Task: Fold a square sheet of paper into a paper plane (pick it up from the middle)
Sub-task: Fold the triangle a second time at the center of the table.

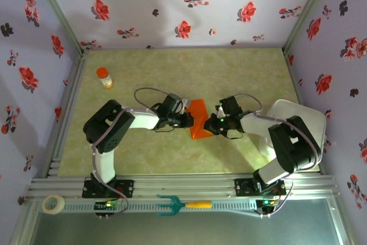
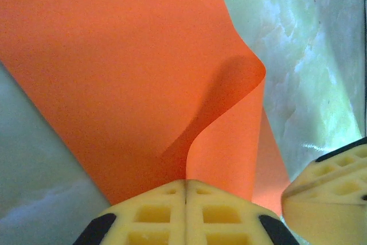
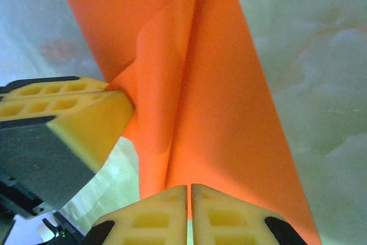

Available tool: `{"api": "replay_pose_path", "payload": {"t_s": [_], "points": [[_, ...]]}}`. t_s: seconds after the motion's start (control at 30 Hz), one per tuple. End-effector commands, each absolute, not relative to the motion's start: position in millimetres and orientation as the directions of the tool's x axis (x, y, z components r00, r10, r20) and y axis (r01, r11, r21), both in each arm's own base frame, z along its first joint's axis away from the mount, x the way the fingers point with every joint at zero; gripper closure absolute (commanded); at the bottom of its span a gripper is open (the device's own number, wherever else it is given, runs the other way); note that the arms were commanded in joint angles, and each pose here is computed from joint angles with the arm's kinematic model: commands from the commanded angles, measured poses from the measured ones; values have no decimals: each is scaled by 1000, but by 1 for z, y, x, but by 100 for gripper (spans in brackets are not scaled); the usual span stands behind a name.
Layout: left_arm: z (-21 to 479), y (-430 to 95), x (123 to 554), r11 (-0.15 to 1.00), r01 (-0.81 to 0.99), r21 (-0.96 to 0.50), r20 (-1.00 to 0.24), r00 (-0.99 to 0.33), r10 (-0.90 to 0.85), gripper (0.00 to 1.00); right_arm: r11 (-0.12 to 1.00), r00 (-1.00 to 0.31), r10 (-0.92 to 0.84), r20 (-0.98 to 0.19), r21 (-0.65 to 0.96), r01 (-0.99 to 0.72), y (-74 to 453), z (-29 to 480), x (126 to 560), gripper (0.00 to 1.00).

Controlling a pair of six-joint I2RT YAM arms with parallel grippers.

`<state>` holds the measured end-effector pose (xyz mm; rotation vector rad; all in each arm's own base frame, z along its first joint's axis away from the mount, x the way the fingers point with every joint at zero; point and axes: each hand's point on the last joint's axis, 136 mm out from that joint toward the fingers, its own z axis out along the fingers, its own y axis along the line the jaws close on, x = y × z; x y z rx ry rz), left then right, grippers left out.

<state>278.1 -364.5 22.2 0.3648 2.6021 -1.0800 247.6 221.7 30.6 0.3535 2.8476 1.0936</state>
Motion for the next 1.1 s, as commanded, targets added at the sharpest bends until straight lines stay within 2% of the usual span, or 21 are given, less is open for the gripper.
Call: {"api": "replay_pose_path", "payload": {"t_s": [0.0,0.23,1.07], "points": [[19,-361,270,702,343,-625,-329,-930,162,92,730,-969,245,38,650,210,221,21,247,89],[29,-365,277,705,398,-587,-367,-907,207,92,810,-970,240,46,542,226,201,1,235,91],[25,-363,285,725,437,-532,-395,-886,244,90,800,-971,236,48,558,222,204,2,236,91]]}}
